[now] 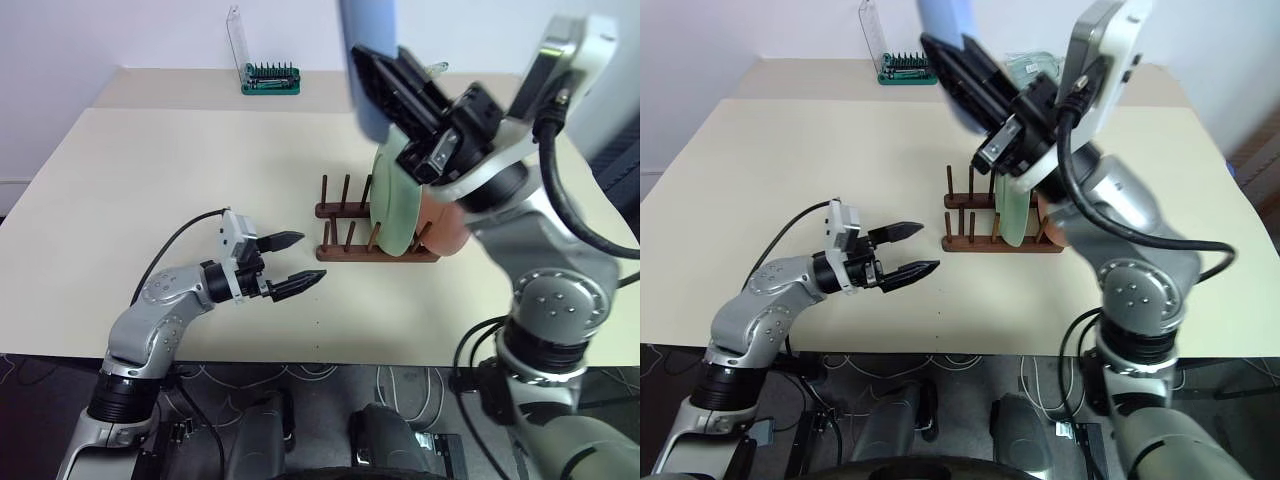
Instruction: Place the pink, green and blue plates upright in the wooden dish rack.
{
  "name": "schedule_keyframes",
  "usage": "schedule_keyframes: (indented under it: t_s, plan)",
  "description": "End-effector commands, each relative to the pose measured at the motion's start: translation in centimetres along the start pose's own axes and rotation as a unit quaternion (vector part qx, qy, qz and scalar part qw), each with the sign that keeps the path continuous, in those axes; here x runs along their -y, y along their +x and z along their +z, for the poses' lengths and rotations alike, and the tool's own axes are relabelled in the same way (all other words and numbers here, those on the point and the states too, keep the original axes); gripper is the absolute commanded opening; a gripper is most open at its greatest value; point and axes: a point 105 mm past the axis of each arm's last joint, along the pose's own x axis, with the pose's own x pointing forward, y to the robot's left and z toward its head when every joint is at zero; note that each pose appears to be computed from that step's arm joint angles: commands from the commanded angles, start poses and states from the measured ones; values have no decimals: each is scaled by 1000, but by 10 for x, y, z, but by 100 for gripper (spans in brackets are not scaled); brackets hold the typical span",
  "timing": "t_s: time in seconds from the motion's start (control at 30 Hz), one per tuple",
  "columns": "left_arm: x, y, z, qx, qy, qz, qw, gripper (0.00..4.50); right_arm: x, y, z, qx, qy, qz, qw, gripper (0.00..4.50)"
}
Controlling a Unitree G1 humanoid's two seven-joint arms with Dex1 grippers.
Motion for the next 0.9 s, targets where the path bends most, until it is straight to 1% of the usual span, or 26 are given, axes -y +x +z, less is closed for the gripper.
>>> schedule_keyframes:
  t_s: [0.03, 0.17, 0.27, 0.4, 0.87, 0.9]
  plan:
    - [-10, -11, 4, 1, 22, 26, 999, 450, -8, -1, -6, 1, 69, -15, 998, 2]
    - [-12, -15, 4, -2, 25, 31, 999, 450, -5, -5, -21, -14, 119, -53, 991, 2]
    - [-11, -16, 4, -3, 24, 32, 999, 450, -4, -7, -29, -26, 127, -68, 989, 2]
    - [-10, -14, 5, -5, 25, 31, 999, 450, 10, -12, -38, -38, 130, -117, 984, 2]
    - [-8, -12, 5, -7, 23, 28, 999, 450, 28, -22, -52, -45, 159, -174, 971, 2]
    - [-8, -12, 5, -7, 23, 28, 999, 450, 29, -22, -52, -44, 161, -176, 970, 34]
